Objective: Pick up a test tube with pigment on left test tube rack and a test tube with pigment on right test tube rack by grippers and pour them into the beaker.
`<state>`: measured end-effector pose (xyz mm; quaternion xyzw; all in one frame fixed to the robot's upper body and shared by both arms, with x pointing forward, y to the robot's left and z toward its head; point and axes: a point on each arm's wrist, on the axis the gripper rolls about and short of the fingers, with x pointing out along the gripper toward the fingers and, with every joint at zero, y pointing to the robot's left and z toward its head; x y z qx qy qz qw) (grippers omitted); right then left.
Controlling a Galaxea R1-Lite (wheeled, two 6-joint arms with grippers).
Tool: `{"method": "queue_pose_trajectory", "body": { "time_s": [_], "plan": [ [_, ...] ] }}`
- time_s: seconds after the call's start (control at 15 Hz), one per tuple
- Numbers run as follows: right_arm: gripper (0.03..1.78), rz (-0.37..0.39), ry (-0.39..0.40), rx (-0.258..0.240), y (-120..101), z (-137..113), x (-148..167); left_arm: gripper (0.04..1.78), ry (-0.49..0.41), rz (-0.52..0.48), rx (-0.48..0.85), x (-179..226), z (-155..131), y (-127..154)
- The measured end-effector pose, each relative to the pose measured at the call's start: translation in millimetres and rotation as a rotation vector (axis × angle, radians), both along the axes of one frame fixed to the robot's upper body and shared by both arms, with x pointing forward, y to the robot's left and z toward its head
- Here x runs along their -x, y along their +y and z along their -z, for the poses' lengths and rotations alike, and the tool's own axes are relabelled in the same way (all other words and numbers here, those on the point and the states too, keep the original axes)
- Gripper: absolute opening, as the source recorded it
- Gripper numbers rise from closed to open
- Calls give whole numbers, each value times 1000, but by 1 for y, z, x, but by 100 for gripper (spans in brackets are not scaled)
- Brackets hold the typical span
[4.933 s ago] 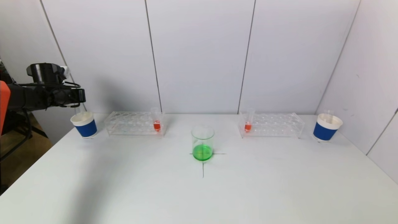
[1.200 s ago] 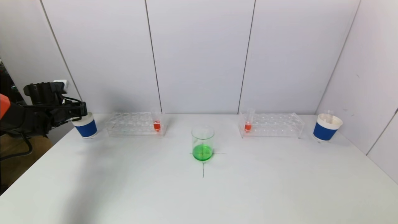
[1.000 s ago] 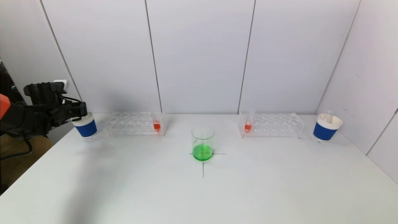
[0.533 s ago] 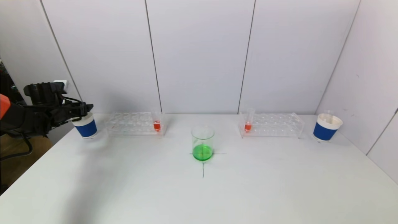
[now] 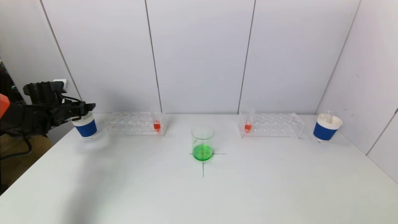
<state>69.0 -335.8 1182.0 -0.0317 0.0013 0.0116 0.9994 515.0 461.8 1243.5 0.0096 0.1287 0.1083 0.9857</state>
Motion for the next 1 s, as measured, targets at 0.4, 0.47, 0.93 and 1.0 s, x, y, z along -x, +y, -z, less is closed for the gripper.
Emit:
{"method": "queue_pose_trajectory", "body": {
  "time_s": [0.4, 0.47, 0.93, 1.0],
  "plan": [
    [176, 0, 0, 0, 0, 0, 0, 176, -82, 102, -2, 5, -40, -48],
    [176, 0, 0, 0, 0, 0, 0, 176, -101, 135, -4, 8, -49, -63],
    [176, 1, 0, 0, 0, 0, 0, 176, -205, 281, 17, 73, -120, -126],
    [176, 0, 0, 0, 0, 0, 0, 176, -218, 288, 16, 87, -129, -128]
  ]
}}
